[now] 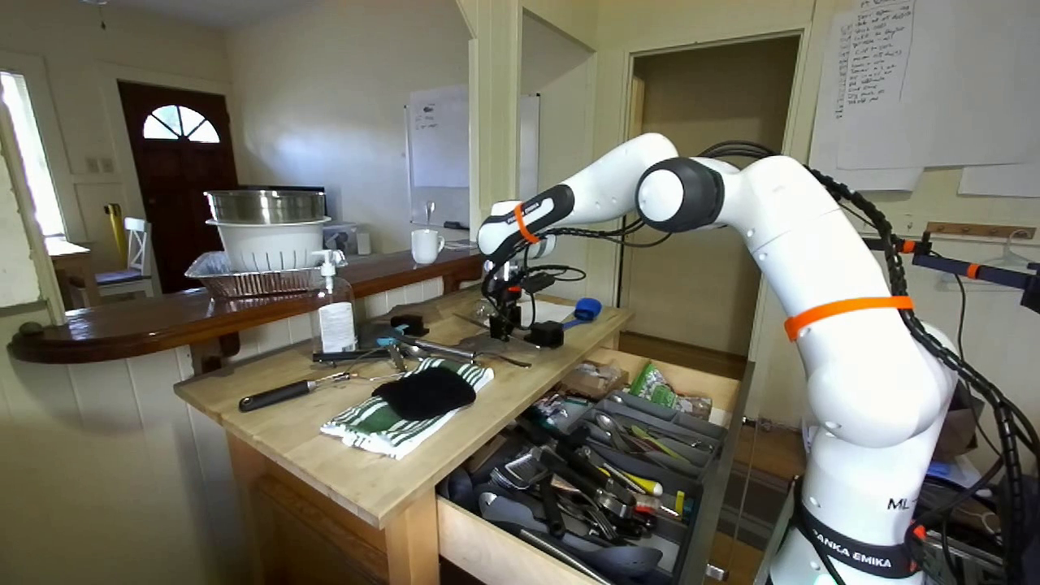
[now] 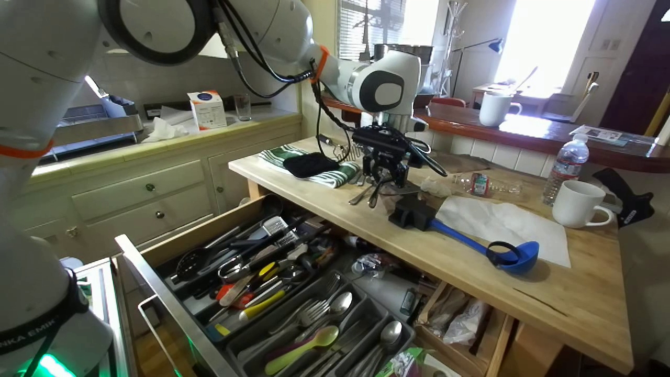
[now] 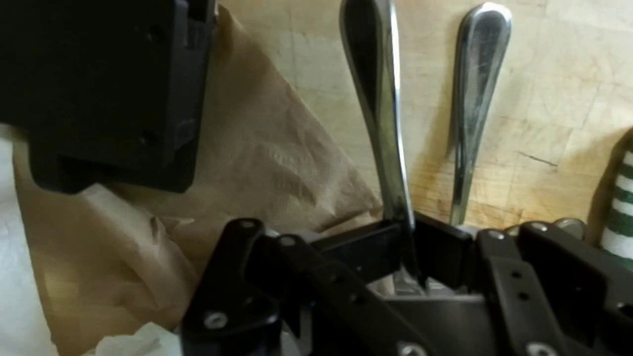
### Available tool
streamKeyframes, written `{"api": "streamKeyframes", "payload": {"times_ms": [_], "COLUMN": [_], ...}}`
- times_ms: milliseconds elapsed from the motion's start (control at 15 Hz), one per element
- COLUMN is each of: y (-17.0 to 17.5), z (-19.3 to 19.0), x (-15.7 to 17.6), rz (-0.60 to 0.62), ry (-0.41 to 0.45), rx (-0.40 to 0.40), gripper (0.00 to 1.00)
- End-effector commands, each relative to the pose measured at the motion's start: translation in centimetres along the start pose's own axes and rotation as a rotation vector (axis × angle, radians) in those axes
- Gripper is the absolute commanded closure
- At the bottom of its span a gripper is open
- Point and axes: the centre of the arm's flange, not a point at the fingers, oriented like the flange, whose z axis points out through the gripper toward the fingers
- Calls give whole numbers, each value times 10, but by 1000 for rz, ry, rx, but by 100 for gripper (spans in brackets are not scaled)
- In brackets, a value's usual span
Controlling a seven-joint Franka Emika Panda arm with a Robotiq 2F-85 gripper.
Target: Remove the knife from the drawer
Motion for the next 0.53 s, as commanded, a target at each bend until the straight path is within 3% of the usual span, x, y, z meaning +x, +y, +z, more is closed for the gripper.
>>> {"api": "streamKeyframes", "payload": {"times_ms": [0, 267, 333, 467], "y": [7, 7, 7, 5], "z": [12, 22, 23, 25], "x": [8, 12, 13, 13], "rz": [66, 88, 88, 84], "ry": [-26, -59, -66, -75], "rx": [7, 0, -1, 0], "gripper": [100, 100, 75, 69]}}
